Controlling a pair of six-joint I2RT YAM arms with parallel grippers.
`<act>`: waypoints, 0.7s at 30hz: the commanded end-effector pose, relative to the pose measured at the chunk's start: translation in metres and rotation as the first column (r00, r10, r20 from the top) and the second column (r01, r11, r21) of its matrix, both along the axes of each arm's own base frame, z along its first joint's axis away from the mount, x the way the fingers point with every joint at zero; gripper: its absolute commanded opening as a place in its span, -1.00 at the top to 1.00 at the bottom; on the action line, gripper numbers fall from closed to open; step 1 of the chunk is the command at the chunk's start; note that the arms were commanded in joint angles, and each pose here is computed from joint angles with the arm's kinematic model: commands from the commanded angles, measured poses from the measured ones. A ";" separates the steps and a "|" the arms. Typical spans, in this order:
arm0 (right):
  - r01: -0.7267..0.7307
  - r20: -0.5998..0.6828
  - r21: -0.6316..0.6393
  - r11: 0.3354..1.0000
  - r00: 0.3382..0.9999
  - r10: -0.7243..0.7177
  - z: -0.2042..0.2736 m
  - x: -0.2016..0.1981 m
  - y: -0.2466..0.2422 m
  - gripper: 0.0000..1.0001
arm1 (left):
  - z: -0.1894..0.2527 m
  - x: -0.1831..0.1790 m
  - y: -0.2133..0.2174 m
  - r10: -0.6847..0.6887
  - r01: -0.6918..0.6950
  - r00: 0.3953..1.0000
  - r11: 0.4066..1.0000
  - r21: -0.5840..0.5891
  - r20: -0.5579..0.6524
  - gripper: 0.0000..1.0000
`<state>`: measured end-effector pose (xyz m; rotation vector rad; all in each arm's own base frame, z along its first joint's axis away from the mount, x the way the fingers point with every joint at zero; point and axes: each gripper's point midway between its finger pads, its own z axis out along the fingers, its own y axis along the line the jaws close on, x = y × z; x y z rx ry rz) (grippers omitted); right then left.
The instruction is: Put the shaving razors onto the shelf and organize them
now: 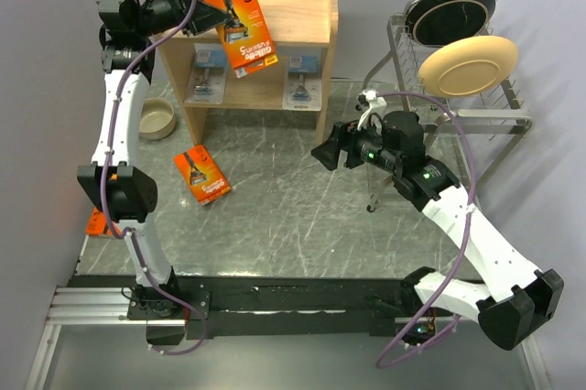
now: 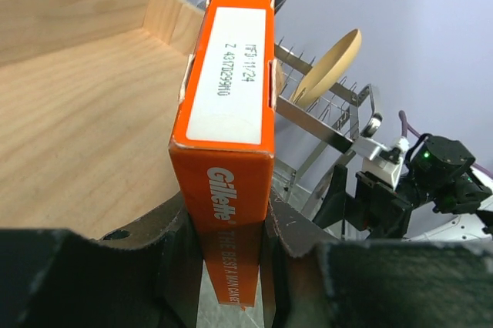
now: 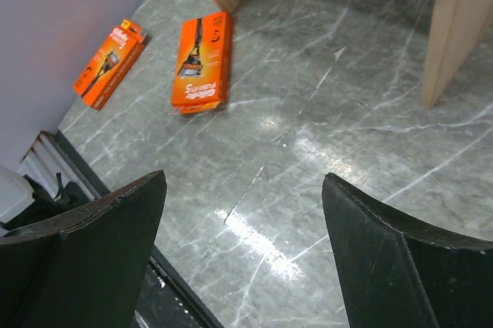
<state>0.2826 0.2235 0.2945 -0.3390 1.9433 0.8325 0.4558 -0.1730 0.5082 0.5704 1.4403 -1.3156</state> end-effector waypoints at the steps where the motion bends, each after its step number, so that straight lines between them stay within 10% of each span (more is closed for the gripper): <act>1: 0.039 0.059 0.027 0.999 0.997 -0.041 0.010 0.010 -0.010 -0.78 | 0.052 -0.007 0.002 0.049 -0.038 0.979 0.998 -0.058 0.200 0.44; 10: 0.109 0.030 0.057 0.992 0.993 -0.111 0.002 0.025 -0.028 -0.78 | 0.039 0.043 0.006 0.184 -0.173 0.982 0.965 -0.196 0.041 0.40; 18: 0.061 -0.004 0.069 0.996 0.998 -0.061 -0.003 0.022 -0.019 -0.77 | 0.036 0.078 0.021 0.343 -0.328 0.938 0.921 -0.211 0.039 -0.94; 21: 0.060 -0.008 0.078 0.995 0.998 -0.059 -0.003 0.023 -0.017 -0.78 | 0.040 0.078 0.025 0.370 -0.356 0.928 0.908 -0.220 0.029 -0.99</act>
